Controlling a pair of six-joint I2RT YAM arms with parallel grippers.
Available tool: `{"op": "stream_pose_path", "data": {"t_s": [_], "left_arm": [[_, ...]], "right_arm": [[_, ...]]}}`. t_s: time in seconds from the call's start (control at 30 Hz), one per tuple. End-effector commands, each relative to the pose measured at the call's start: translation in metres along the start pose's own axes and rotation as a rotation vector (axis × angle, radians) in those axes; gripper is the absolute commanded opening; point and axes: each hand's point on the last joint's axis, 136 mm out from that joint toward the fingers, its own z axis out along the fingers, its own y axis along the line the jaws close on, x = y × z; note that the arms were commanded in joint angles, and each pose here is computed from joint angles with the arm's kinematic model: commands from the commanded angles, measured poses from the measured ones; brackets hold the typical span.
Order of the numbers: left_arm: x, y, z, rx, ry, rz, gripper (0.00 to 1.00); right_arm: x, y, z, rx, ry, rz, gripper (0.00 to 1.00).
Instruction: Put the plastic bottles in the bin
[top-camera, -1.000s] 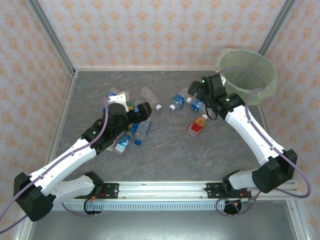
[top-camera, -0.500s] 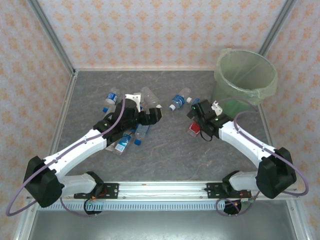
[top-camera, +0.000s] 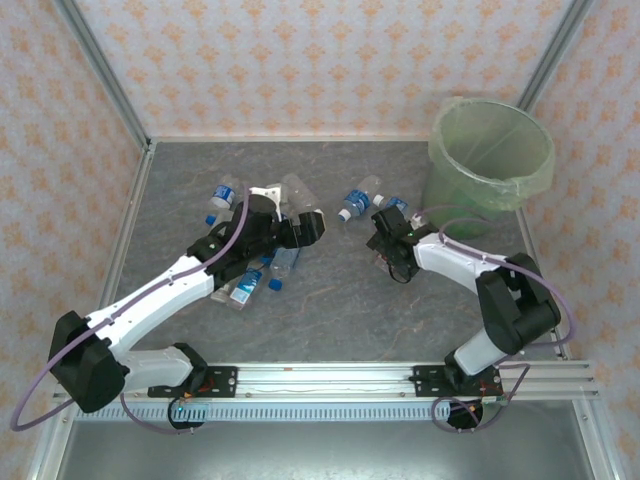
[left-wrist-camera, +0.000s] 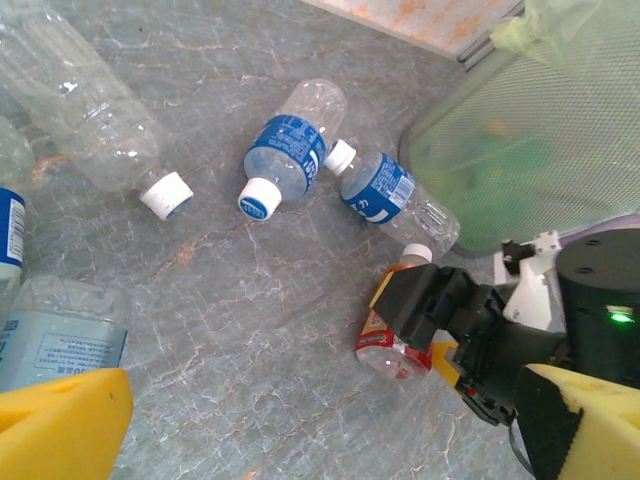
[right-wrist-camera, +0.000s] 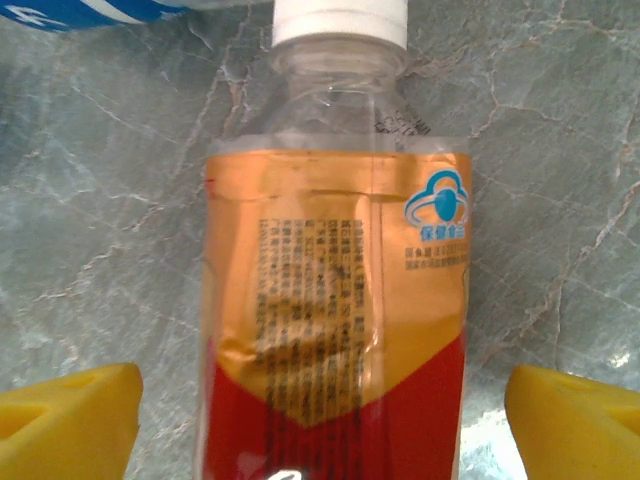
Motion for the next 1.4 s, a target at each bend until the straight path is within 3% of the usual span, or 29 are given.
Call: {"op": "stream_pose_path", "data": {"t_s": [0.0, 0.27, 0.63, 0.73, 0.97, 1.07, 1.37], "left_arm": [[-0.005, -0.012, -0.014, 0.041, -0.007, 0.04, 0.99], [0.005, -0.027, -0.007, 0.121, 0.057, 0.109, 0.99], [-0.019, -0.04, 0.003, 0.146, -0.022, 0.057, 0.99], [-0.023, -0.048, 0.003, 0.175, -0.022, 0.059, 0.99], [-0.032, -0.058, 0.004, 0.208, -0.052, 0.071, 0.99], [-0.044, -0.05, 0.008, 0.16, -0.106, 0.028, 0.99], [-0.082, -0.056, 0.013, 0.115, -0.225, -0.04, 0.99]], "right_arm": [[-0.013, 0.008, -0.001, 0.003, -0.035, 0.03, 0.89], [-0.01, -0.004, 0.012, 0.023, -0.035, 0.016, 0.74], [-0.006, -0.002, 0.013, 0.007, -0.014, -0.047, 0.64], [-0.007, 0.0, 0.009, 0.005, -0.017, -0.051, 0.55], [-0.009, 0.016, -0.015, -0.026, -0.034, -0.129, 0.57], [-0.013, 0.028, -0.029, -0.068, -0.042, -0.168, 0.57], [-0.047, 0.074, -0.119, -0.298, -0.182, -0.293, 0.56]]}}
